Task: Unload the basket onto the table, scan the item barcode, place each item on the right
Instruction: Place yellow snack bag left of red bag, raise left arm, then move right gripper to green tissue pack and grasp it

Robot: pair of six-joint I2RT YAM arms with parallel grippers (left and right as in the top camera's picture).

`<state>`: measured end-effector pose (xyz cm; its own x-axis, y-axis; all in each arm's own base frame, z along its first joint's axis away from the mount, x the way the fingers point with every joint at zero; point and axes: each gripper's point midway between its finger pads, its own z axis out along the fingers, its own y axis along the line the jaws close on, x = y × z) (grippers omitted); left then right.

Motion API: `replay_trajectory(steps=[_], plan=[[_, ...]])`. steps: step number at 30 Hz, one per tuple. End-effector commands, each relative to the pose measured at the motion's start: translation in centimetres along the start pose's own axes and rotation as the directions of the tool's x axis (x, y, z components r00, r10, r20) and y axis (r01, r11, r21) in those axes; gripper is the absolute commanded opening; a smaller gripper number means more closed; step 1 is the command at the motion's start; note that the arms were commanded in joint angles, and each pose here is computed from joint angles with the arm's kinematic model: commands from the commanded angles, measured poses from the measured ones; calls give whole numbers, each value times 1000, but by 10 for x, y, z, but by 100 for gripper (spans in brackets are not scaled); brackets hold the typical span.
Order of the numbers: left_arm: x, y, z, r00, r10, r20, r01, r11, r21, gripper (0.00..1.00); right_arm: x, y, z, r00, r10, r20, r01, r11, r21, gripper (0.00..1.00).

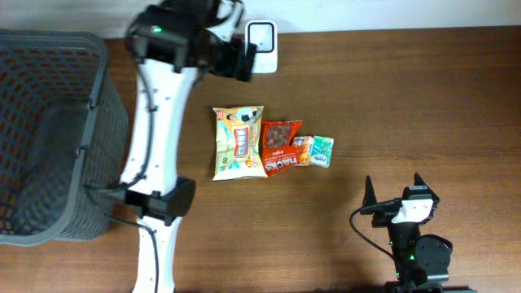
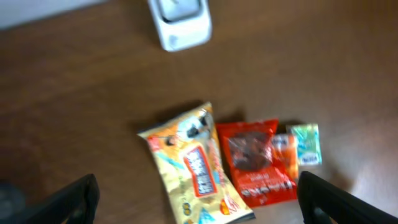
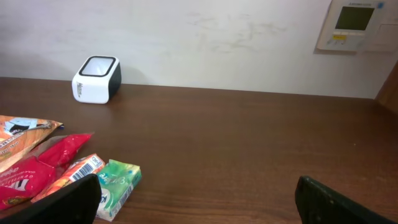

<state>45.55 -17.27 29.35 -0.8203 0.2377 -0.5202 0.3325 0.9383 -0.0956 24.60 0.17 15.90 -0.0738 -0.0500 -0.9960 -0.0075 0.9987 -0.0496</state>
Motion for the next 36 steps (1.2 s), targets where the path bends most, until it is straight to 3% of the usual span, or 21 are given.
replay_trajectory(steps=[1, 5, 7, 17, 19, 20, 21, 24, 27, 28, 30, 33, 34, 35, 36], plan=[[-9, 54, -49, 982, -151, 115, 159, 986, -60, 99, 4, 1, 0, 1000, 1, -6, -1, 1000, -4, 98], [-4, 113, -75, 944, -284, 171, 301, 950, -86, 99, 4, 1, 0, 1000, 1, -6, -1, 1000, -4, 98], [-4, 110, -74, 940, -300, 161, 308, 951, -23, 99, 4, 1, 0, 1000, 1, -6, -1, 1000, -4, 98], [-5, 108, -74, 941, -297, 161, 304, 952, -22, 99, -2, 8, 0, 1000, 12, 19, -12, 999, -44, 98], [-5, 108, -74, 941, -297, 161, 304, 952, -22, 99, -38, 52, -11, 985, 85, 148, -35, 949, -313, 98], [-5, 109, -74, 941, -297, 161, 305, 952, -23, 99, -53, 88, -31, 974, 160, 162, -50, 843, -535, 98], [-5, 108, -74, 941, -297, 161, 304, 952, -22, 99, -62, 109, -49, 968, 176, 178, -16, 753, -658, 98], [-5, 109, -74, 941, -297, 161, 305, 952, -23, 99, -101, 104, -62, 916, 221, 334, 53, 760, -648, 98], [-5, 109, -74, 941, -297, 160, 305, 952, -23, 99, -169, 62, -81, 755, 421, 503, -90, 826, -557, 98], [-5, 108, -74, 941, -297, 161, 304, 952, -22, 99, -192, 51, -91, 714, 432, 551, -105, 844, -526, 98], [-5, 108, -74, 941, -297, 161, 304, 952, -22, 99, -226, 47, -101, 714, 348, 607, -42, 887, -460, 98], [-5, 109, -74, 941, -297, 161, 305, 952, -23, 99, -248, 53, -76, 853, 221, 472, -5, 909, -416, 98], [-5, 109, -74, 941, -297, 161, 305, 952, -23, 99, -249, 55, -59, 913, 185, 365, -20, 910, -413, 98], [-5, 109, -74, 941, -297, 161, 305, 952, -23, 99, -242, 55, -29, 976, 144, 164, -67, 914, -401, 98], [-5, 108, -74, 941, -297, 161, 304, 952, -22, 99, -237, 56, -9, 990, 142, 26, -120, 911, -394, 98]])
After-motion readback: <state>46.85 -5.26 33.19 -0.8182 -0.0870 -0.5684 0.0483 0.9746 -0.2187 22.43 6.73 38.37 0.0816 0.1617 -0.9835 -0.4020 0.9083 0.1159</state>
